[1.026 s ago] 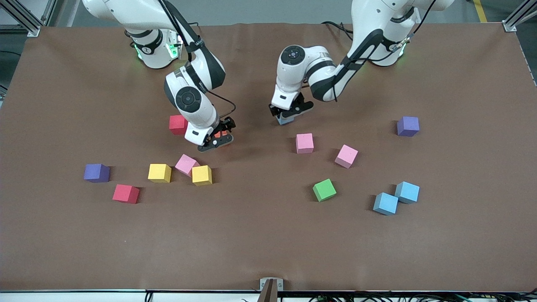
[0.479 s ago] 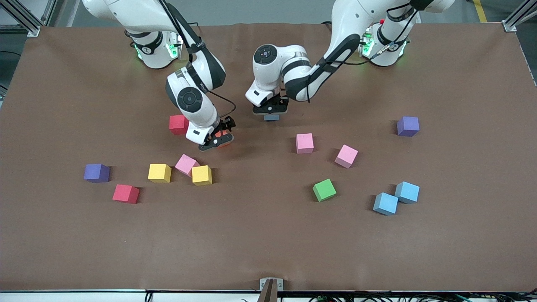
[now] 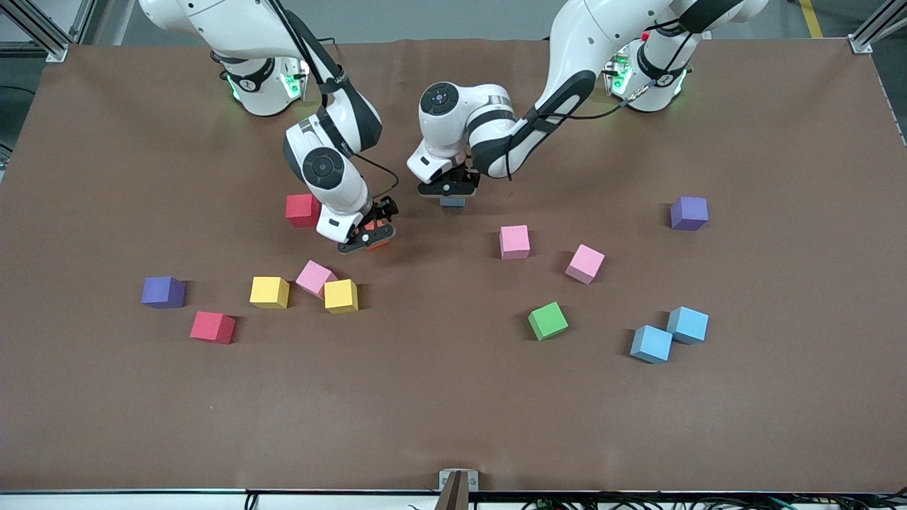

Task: Arrange 11 blocks into digit 3
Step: 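Grasp the orange block with the right gripper while the left gripper grasps blue, then set the blue block down mid-table with the left gripper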

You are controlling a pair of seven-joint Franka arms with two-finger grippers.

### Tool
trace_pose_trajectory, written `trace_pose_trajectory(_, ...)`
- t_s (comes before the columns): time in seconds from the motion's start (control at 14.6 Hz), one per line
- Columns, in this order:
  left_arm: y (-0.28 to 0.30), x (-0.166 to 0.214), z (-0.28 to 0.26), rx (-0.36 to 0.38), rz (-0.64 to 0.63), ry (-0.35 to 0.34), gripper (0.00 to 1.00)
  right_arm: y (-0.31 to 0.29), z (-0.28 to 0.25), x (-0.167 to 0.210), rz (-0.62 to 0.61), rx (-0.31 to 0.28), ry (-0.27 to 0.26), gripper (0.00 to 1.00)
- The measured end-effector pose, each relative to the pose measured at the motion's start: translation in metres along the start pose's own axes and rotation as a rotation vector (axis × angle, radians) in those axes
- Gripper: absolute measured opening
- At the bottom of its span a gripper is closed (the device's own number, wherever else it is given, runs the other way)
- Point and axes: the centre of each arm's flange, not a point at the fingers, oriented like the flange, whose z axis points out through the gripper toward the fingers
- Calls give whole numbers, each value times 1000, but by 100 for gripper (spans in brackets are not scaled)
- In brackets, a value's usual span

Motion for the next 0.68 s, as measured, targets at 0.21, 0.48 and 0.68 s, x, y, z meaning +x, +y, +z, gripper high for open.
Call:
trace_pose_trajectory(0.21,0,0,0,0,-1,0,64,1,6,0,1,0,0,74)
trace_pose_trajectory(0.48,4,15,-12,-20,-27,18,99,2,5,2,31,2,3,59)
trace_pose_trajectory(0.68,3,37,-33,-20,-72,44,100,4,0,6,150,7,15,57)
